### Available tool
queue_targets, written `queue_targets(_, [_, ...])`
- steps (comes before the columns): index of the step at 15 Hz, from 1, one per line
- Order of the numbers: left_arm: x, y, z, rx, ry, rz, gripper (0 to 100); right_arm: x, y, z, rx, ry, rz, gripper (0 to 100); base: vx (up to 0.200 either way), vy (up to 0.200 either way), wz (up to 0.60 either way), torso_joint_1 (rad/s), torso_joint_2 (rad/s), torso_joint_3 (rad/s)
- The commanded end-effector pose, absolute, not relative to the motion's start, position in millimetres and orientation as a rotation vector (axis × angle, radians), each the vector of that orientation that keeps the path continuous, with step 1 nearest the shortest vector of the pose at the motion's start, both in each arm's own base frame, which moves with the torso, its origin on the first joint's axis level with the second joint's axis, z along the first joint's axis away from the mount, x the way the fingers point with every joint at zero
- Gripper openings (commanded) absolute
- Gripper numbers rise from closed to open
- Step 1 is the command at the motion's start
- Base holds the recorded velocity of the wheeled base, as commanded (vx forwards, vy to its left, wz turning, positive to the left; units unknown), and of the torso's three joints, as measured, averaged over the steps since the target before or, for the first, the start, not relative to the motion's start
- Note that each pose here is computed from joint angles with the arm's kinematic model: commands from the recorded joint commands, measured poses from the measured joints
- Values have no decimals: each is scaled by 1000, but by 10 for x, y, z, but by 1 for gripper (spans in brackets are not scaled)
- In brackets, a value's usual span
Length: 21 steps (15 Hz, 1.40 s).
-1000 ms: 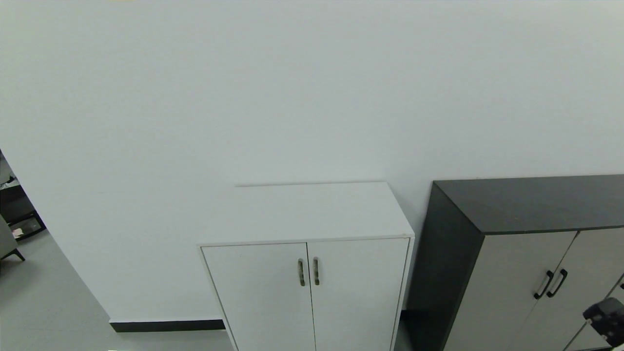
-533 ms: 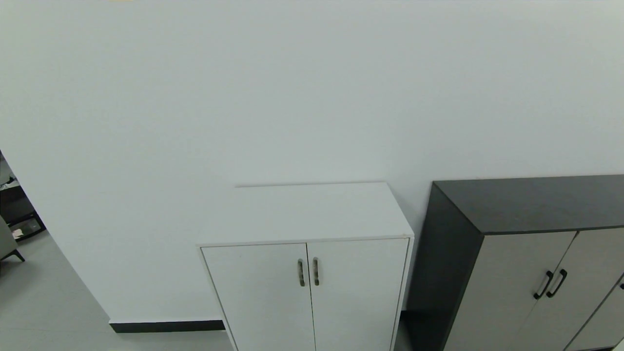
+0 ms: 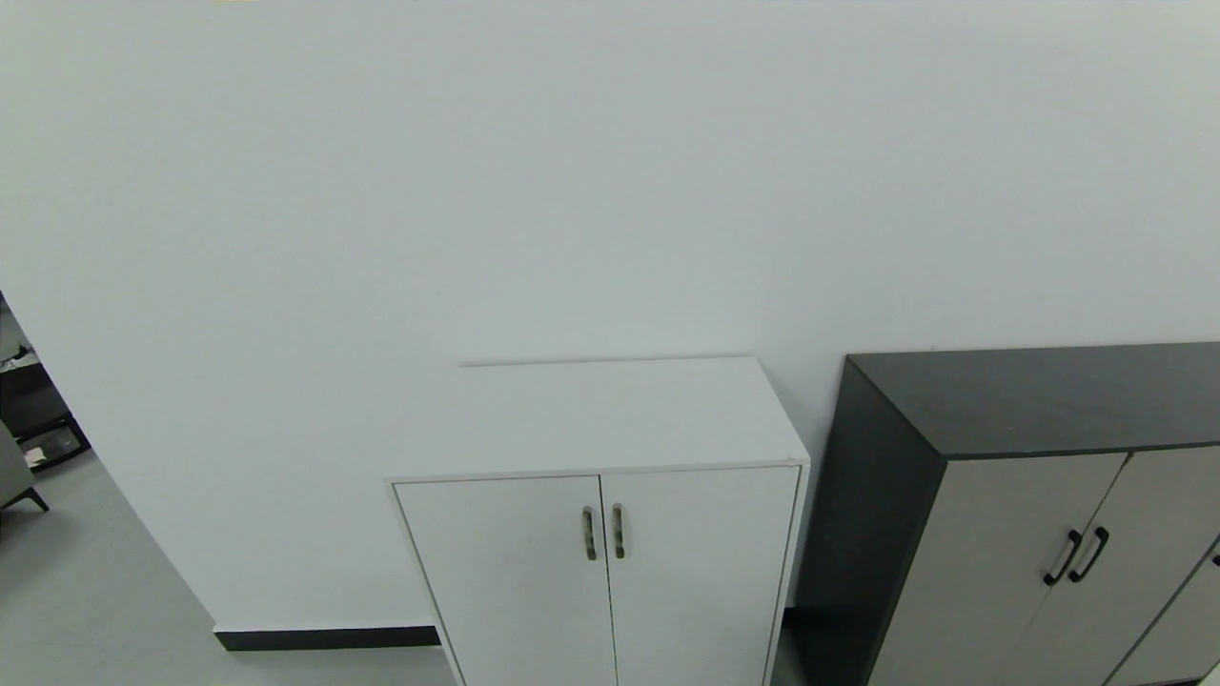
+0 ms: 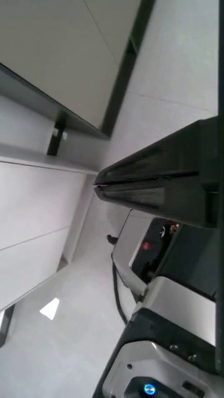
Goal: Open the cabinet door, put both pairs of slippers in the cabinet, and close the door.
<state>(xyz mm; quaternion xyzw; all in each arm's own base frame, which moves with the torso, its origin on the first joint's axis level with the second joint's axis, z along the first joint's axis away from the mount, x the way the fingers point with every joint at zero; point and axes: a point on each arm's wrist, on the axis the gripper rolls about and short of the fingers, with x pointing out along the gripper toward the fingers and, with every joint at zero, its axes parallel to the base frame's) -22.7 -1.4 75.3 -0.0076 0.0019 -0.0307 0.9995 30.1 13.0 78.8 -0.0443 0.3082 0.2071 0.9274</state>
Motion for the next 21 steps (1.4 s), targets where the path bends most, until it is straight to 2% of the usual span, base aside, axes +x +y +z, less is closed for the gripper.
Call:
queue_targets(1, [-227, -14, 754, -15, 4, -61, 0, 298, 125, 786, -88, 630, 413, 0, 0, 0, 0, 0, 0, 0])
queue_targets(6, [-227, -14, 754, -14, 4, -63, 0, 213, 41, 756, -76, 572, 191, 0, 0, 0, 0, 0, 0, 0])
queue_targets(10, [-227, -14, 754, -15, 4, -63, 0, 181, 22, 767, -35, 525, 120, 0, 0, 0, 0, 0, 0, 0])
queue_targets(14, [-227, -14, 754, -15, 4, -63, 0, 59, -1, 786, 0, 368, -15, 0, 0, 0, 0, 0, 0, 0])
queue_targets(21, [-227, -14, 754, -15, 4, -63, 0, -228, 1, 755, 0, 0, -9, 0, 0, 0, 0, 0, 0, 0])
